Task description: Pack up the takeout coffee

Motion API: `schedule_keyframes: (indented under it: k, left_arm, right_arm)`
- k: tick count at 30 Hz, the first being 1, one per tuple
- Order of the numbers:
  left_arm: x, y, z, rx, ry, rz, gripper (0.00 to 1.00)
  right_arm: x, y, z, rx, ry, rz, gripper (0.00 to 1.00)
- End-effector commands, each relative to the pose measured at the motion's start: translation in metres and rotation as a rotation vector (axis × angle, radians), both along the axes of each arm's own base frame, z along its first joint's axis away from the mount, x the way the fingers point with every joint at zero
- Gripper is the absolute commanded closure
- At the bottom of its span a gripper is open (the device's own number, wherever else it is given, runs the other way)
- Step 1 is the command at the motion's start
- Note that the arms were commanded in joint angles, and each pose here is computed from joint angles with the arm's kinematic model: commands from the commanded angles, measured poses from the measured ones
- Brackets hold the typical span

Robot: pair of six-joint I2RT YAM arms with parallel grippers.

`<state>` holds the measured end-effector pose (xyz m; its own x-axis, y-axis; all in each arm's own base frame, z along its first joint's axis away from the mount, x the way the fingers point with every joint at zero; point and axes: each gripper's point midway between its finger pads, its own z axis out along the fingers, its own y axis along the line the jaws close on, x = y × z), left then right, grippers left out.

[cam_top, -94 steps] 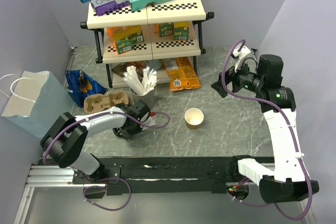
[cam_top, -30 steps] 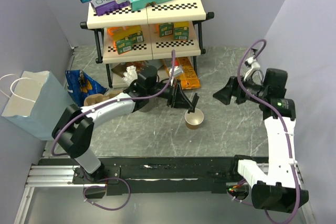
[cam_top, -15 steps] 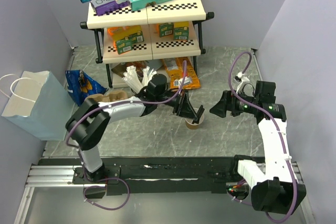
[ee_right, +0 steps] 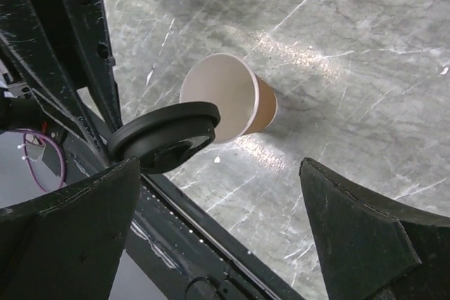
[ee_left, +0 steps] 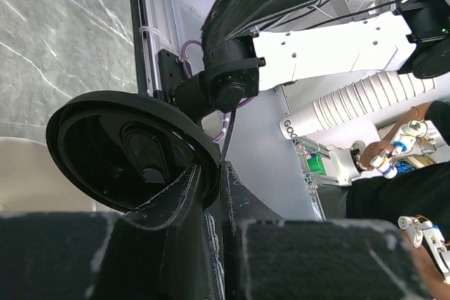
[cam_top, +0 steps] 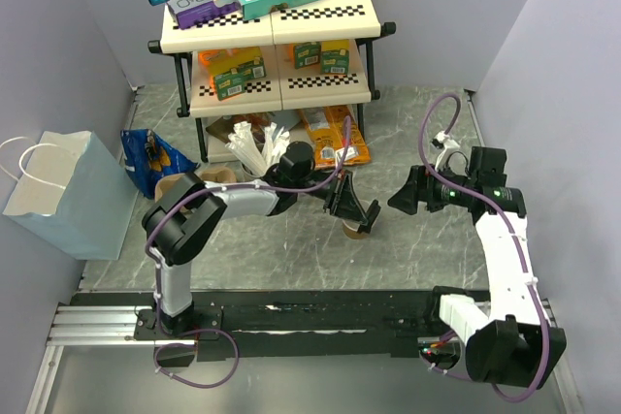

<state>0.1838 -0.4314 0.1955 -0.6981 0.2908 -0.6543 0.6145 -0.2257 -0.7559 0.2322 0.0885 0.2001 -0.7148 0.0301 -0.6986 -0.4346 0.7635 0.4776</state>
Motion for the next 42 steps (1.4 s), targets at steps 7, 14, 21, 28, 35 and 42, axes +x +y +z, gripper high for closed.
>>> schedule_keyframes:
  k: [7,14,21,28,35,42]
  left_arm:
    - [0.018,-0.005,0.008,-0.053,-0.029,-0.003,0.99]
    - [0.032,-0.008,0.002,-0.041,-0.024,0.014,0.97]
    - [0.037,-0.006,-0.005,-0.031,0.003,0.023,0.92]
    - [0.036,-0.005,-0.007,-0.032,0.006,0.023,0.92]
    - [0.036,-0.001,-0.013,-0.015,0.007,0.037,0.91]
    - [0.038,0.002,-0.021,0.005,0.012,0.051,0.9]
  right_arm:
    - [0.014,0.0,-0.009,0.019,-0.02,0.005,0.0]
    - [0.012,-0.002,-0.016,-0.002,-0.009,0.009,0.0]
    - [0.015,-0.003,-0.018,-0.001,0.002,0.013,0.0]
    - [0.016,-0.002,-0.019,0.005,0.007,0.015,0.0]
    - [0.017,-0.002,-0.018,0.009,0.004,0.015,0.0]
    - [0.016,-0.002,-0.02,0.011,0.009,0.011,0.0]
